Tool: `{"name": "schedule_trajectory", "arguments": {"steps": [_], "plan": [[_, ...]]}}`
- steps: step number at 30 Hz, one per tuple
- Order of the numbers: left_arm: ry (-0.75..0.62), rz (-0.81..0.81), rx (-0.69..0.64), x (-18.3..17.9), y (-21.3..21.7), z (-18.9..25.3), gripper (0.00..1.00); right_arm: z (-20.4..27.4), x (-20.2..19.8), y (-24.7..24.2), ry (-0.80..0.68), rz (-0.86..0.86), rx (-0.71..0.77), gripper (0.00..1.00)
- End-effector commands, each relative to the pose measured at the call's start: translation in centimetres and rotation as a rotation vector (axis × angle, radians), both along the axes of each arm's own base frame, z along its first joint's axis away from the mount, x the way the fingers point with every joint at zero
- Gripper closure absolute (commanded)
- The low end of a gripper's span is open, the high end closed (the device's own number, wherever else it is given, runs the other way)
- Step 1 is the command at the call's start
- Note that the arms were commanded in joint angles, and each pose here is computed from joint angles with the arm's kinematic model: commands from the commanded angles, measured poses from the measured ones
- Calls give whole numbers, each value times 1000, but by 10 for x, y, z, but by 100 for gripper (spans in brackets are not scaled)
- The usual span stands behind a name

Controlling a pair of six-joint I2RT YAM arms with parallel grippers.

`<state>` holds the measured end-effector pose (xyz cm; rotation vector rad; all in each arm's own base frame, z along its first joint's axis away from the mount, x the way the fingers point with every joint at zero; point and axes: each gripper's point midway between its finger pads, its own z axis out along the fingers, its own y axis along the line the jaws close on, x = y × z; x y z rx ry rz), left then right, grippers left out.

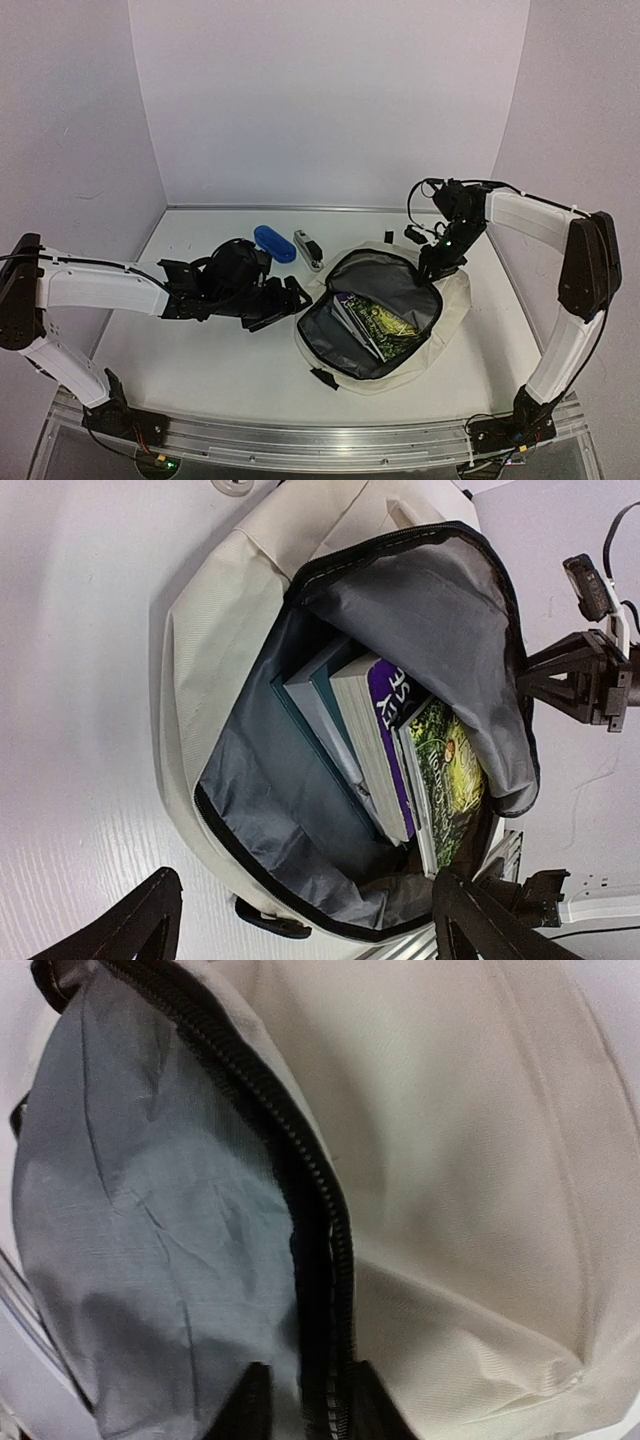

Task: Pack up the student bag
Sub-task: Zip the student bag at the center of the board.

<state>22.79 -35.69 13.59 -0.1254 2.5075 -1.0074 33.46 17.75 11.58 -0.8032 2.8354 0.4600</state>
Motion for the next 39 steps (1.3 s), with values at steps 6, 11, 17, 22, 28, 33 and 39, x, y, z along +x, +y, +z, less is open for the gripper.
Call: {"name": "schedule_trajectory", "arguments": {"steps": [6,11,17,22,28,33,39], "plan": [[-11,32,-57,11,13,14,13,75,-43,52,24,122,288,100],[2,31,-70,14,18,15,14,88,-81,89,42,259,339,100],[5,49,-71,15,26,16,14,88,-120,122,73,421,368,100],[-6,60,-71,16,31,20,14,85,-161,146,101,595,367,75],[-70,57,-39,19,38,39,10,111,-172,145,43,656,397,35],[-119,17,16,25,35,54,8,128,-149,118,-65,559,370,32],[-156,-2,77,39,25,64,6,112,-96,99,-123,366,302,29]]}}
